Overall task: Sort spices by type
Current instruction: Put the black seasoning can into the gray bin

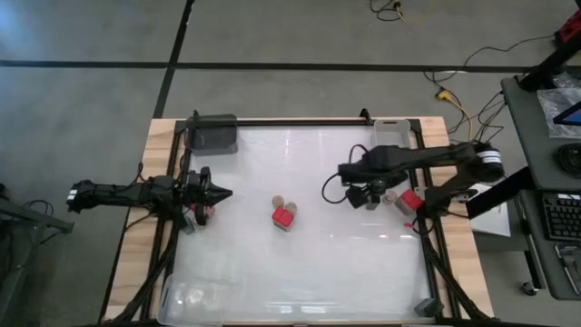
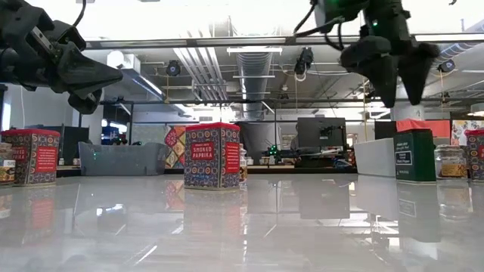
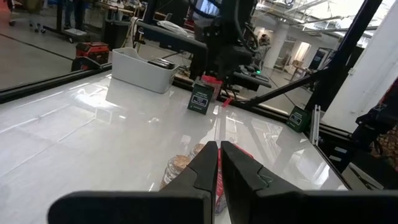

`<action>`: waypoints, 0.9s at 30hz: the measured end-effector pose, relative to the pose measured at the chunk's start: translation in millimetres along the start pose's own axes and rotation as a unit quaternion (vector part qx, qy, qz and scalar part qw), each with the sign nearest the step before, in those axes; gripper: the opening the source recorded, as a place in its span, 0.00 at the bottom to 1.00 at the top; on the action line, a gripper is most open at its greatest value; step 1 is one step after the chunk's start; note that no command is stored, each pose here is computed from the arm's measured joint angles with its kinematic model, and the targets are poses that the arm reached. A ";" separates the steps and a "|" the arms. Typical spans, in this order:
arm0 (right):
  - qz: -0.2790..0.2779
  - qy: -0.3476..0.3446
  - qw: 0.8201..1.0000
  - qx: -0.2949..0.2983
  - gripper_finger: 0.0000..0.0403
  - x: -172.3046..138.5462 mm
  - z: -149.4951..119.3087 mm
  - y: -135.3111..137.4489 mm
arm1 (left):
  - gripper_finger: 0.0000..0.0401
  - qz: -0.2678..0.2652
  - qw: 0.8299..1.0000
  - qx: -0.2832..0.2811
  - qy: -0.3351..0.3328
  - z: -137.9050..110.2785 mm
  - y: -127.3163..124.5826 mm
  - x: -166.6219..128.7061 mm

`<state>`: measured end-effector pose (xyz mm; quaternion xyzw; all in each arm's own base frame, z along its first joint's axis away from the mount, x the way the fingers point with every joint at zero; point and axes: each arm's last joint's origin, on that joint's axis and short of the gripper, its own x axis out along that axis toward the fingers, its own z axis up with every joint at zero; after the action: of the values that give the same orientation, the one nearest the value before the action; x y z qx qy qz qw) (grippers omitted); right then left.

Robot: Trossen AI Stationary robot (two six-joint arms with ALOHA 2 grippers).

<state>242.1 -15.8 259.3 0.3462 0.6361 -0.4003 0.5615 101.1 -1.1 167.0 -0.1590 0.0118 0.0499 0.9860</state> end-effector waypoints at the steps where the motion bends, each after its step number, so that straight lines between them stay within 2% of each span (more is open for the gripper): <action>1: 0.013 -0.008 1.000 0.026 0.83 1.3 -2.5 -1.5 | 0.01 0.000 1.000 0.000 0.000 0.0 0.0 0.0; 5: 0.051 -0.024 0.993 0.108 0.77 11.3 -7.7 -7.1 | 0.01 0.000 1.000 0.000 0.000 0.1 0.0 -0.1; 8: 0.037 -0.018 0.989 0.140 0.73 26.8 -9.9 -11.2 | 0.01 0.000 1.000 0.000 0.000 0.0 0.0 0.0; 13: 0.023 -0.012 0.987 0.156 0.68 44.0 -8.2 -13.9 | 0.01 0.000 1.000 0.000 0.000 0.1 0.0 -0.1; 17: 0.040 -0.019 0.985 0.165 0.62 46.7 -3.0 -13.0 | 0.01 0.000 1.000 0.000 0.000 0.1 0.0 -0.1; 27: 0.032 -0.014 0.982 0.183 0.44 53.7 0.8 -18.2 | 0.01 0.000 1.000 0.000 0.000 0.1 0.0 0.0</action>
<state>219.2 -25.1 208.3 0.4576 0.5324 -0.4972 0.5099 101.0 -1.0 167.1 -0.1589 0.0113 0.0501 0.9860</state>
